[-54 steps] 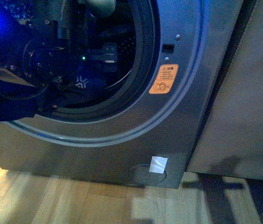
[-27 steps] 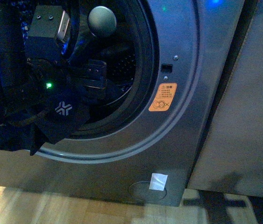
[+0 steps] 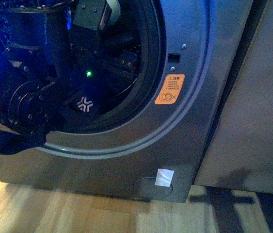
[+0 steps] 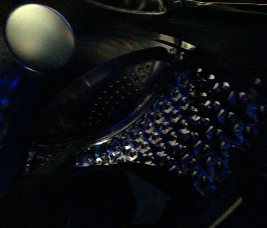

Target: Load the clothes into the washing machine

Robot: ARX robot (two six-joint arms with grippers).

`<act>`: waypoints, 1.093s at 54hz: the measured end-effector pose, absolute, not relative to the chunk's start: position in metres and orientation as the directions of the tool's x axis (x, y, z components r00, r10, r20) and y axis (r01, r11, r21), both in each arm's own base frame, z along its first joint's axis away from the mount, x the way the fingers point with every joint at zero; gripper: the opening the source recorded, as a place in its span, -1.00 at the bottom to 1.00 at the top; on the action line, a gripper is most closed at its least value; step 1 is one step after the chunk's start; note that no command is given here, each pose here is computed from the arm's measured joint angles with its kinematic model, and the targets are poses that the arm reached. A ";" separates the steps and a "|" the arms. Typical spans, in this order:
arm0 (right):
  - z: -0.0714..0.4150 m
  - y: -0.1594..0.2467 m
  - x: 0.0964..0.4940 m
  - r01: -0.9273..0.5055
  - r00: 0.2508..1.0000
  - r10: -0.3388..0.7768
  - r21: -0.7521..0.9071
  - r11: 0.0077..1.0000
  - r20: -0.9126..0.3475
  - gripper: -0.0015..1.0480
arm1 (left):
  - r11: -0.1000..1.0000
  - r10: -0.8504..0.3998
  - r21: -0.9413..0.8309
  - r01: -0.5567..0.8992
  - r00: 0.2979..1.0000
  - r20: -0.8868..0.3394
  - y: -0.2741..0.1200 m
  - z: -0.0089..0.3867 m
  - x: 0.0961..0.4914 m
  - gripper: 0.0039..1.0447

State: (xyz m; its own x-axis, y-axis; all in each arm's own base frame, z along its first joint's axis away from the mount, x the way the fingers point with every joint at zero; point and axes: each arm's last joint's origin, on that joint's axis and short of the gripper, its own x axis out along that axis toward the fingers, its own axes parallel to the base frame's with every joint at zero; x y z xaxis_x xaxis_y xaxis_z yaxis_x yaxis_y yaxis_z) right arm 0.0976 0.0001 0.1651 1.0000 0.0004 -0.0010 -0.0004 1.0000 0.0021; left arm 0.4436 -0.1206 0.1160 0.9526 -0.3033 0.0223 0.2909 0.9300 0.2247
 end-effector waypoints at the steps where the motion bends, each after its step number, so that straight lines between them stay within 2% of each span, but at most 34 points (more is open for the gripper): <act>1: 0.165 0.000 0.098 0.000 1.000 0.000 0.002 1.000 -0.001 -0.95 | 0.931 -0.299 0.229 0.286 0.954 0.025 -0.121 0.116 0.444 0.88; 11: 0.165 0.000 0.098 0.000 1.000 0.000 0.002 1.000 -0.001 -0.95 | 0.930 -0.239 0.311 0.197 0.966 0.100 -0.118 0.125 0.443 0.88; 23: 0.165 0.000 0.098 0.000 1.000 0.000 0.002 1.000 -0.001 -0.95 | 0.898 -0.292 0.393 0.195 0.934 0.204 -0.106 0.137 0.422 0.88; 32: 0.165 0.000 0.098 0.000 1.000 0.000 0.002 1.000 -0.001 -0.95 | 0.895 -0.288 0.417 0.162 0.921 0.261 -0.099 0.143 0.421 0.88; 46: 0.165 0.000 0.098 0.000 1.000 0.000 0.002 1.000 -0.001 -0.95 | 0.887 -0.302 0.430 0.170 0.917 0.260 -0.100 0.143 0.421 0.88; 48: 0.165 0.000 0.098 0.000 1.000 0.000 0.002 1.000 -0.001 -0.95 | 0.871 -0.367 0.426 0.245 0.900 0.233 -0.107 0.138 0.418 0.88; 53: 0.165 0.000 0.098 0.000 1.000 0.000 0.002 1.000 -0.001 -0.95 | 0.860 -0.447 0.342 0.379 0.882 0.145 -0.119 0.128 0.416 0.88; 59: 0.165 0.000 0.098 0.000 1.000 0.000 0.002 1.000 -0.001 -0.95 | 0.888 -0.446 0.162 0.430 0.891 0.082 -0.127 0.123 0.418 0.88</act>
